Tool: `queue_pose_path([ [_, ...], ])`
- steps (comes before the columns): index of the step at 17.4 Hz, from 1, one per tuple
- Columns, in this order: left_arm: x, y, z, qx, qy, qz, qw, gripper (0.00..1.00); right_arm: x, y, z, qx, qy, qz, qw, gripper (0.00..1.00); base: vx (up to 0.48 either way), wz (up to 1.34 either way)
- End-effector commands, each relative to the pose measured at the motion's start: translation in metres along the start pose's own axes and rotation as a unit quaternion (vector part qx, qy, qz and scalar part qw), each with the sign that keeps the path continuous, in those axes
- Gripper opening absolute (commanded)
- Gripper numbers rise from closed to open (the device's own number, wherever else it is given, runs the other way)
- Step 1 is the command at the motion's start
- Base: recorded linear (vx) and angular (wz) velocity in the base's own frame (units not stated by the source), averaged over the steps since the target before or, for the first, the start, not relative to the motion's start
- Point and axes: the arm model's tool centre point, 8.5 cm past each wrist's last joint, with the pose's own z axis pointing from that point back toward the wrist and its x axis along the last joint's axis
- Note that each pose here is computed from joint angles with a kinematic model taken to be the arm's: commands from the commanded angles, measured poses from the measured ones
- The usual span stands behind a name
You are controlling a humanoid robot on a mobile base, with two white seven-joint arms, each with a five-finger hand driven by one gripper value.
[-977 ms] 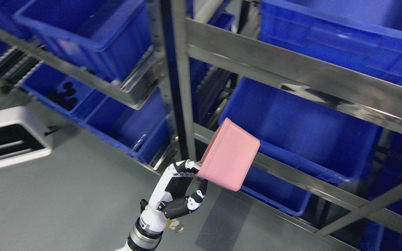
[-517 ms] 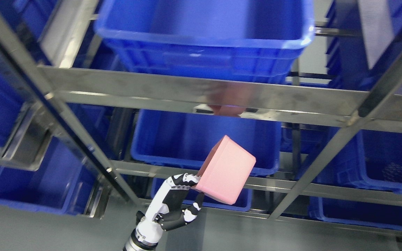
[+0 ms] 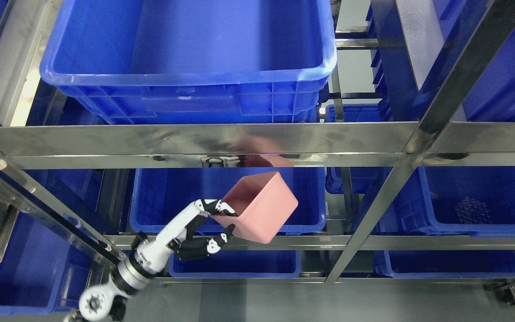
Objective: Place storage box into left shelf container
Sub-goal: 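Lower the pink box into the blue bin on the rack shelf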
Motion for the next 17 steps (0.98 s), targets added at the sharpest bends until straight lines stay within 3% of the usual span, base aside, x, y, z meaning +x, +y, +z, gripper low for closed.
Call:
queue_pose_path([
  [1, -0.042, 0.084, -0.013, -0.036, 0.153, -0.09, 0.983, 0.04, 0.0, -0.011, -0.001, -0.009, -0.004, -0.002, 1.0, 1.0, 0.016, -0.05],
  [6, -0.082, 0.027, -0.067, -0.109, 0.199, -0.073, 0.971, 0.06, 0.0, -0.011, -0.001, -0.009, -0.004, -0.002, 1.0, 1.0, 0.0, 0.0],
  [11, -0.084, 0.028, -0.066, -0.11, 0.208, -0.079, 0.969, 0.15, 0.0, -0.011, -0.001, -0.009, -0.004, -0.002, 1.0, 1.0, 0.0, 0.0],
  [14, -0.077, 0.034, -0.071, -0.103, 0.199, -0.09, 0.97, 0.57, 0.0, -0.011, -0.001, -0.009, -0.004, -0.002, 1.0, 1.0, 0.0, 0.0],
  [17, -0.052, 0.054, -0.078, -0.059, 0.161, -0.114, 0.978, 0.76, 0.0, -0.011, -0.001, -0.009, -0.004, -0.002, 1.0, 1.0, 0.0, 0.0],
])
